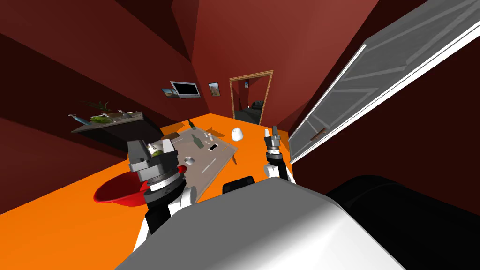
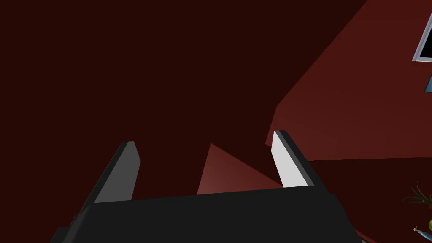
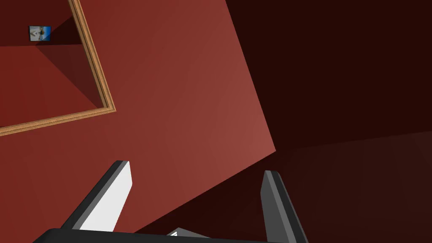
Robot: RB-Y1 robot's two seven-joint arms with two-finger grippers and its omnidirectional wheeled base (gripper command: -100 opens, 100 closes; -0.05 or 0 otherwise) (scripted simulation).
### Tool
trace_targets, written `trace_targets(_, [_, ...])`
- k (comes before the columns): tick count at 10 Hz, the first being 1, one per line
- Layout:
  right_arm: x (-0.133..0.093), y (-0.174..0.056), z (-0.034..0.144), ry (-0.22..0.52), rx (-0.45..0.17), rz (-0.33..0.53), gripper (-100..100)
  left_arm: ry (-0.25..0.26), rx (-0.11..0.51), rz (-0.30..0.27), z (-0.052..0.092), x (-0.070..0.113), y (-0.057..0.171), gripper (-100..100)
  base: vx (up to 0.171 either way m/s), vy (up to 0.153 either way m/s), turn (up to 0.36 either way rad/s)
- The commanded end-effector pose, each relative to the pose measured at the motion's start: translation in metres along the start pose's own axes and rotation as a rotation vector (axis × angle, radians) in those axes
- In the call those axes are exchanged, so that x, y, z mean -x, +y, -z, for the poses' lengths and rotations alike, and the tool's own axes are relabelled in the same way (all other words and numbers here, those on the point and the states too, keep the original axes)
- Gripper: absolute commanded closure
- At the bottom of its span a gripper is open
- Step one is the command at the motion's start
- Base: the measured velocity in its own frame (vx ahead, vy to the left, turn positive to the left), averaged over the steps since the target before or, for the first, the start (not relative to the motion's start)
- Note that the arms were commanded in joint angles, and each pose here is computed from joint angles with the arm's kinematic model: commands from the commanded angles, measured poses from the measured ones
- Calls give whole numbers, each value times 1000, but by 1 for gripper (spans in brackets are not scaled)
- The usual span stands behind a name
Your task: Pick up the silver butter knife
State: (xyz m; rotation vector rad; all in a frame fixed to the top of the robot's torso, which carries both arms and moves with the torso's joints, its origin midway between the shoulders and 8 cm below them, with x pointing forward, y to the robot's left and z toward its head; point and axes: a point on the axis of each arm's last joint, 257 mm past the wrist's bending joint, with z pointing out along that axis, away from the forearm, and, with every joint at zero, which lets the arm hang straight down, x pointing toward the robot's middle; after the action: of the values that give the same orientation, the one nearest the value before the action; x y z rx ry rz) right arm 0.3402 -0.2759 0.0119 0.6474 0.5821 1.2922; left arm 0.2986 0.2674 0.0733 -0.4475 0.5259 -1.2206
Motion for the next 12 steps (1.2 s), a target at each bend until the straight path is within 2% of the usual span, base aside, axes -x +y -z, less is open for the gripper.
trace_targets(1, [0,0,0,0,0,0,0,22,47,26,5,-2,17,-100,-13,7,-127])
trace_targets(5, [0,0,0,0,0,0,0,57,213,111,26,-1,76,-100,-36,25,-208])
trace_targets(6, [0,0,0,0,0,0,0,57,220,110,28,-1,79,-100,-25,23,-58])
trace_targets(8, [0,0,0,0,0,0,0,60,335,165,45,3,117,-100,-27,14,-215])
trace_targets(9, [0,0,0,0,0,0,0,60,348,165,49,3,122,-100,-26,19,-105])
trace_targets(11, [0,0,0,0,0,0,0,49,478,222,75,11,165,-100,-26,19,-257])
trace_targets(12, [0,0,0,0,0,0,0,48,497,221,79,11,170,-100,-24,22,-96])
